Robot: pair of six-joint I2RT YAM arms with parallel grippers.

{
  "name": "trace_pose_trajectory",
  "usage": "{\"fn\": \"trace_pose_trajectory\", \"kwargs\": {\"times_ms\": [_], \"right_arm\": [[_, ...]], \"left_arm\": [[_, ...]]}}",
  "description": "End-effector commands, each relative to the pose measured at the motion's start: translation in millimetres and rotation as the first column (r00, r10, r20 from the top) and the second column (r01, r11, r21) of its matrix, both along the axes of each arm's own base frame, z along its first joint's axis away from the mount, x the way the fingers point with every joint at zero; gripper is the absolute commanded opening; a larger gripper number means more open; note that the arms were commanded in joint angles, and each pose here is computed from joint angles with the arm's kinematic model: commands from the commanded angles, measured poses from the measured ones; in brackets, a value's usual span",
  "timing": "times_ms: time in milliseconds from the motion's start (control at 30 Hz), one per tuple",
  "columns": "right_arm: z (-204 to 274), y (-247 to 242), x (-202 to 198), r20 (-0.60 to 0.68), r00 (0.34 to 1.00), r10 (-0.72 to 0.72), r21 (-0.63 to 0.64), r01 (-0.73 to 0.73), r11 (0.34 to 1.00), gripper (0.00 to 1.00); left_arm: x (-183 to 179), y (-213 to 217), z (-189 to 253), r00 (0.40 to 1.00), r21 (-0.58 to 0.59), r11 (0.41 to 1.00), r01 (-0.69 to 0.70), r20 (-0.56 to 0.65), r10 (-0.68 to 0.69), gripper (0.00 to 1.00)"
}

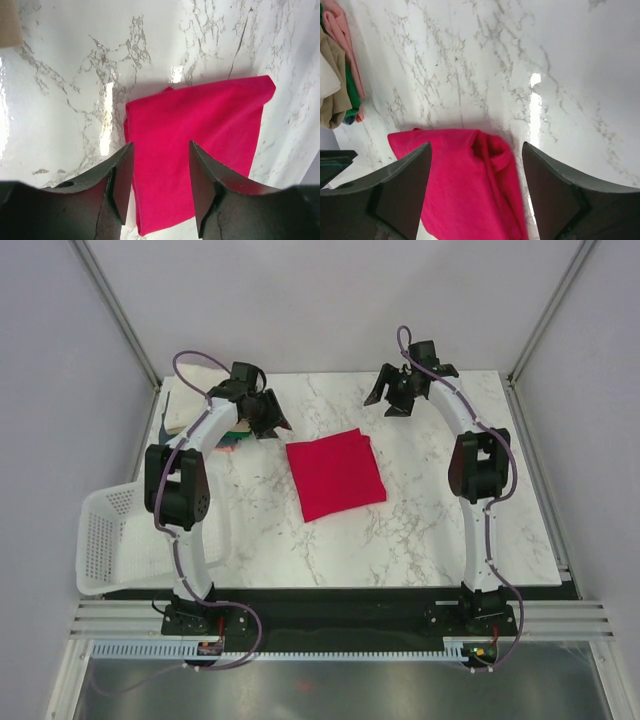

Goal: Fold and stack the t-shirts
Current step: Fold the tshirt

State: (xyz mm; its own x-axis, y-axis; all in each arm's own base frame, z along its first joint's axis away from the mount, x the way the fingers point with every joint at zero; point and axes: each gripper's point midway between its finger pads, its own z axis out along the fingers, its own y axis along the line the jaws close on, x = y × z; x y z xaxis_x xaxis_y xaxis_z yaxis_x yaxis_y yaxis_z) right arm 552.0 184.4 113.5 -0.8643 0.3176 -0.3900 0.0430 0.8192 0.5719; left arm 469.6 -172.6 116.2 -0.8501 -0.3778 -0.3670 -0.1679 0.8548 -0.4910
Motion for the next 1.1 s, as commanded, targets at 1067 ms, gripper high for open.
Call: {"fn": "trace_pose_trajectory", "kwargs": {"times_ms": [1067], "right_arm": [[5.3, -31.2, -301.8, 0.134, 0.988, 0.082, 0.050, -0.090, 0.995, 0.91]], "left_arm": [[-37.7, -3.6, -104.8, 0.995, 0.049, 0.998, -0.040, 0.095, 0.035, 0.62]]}}
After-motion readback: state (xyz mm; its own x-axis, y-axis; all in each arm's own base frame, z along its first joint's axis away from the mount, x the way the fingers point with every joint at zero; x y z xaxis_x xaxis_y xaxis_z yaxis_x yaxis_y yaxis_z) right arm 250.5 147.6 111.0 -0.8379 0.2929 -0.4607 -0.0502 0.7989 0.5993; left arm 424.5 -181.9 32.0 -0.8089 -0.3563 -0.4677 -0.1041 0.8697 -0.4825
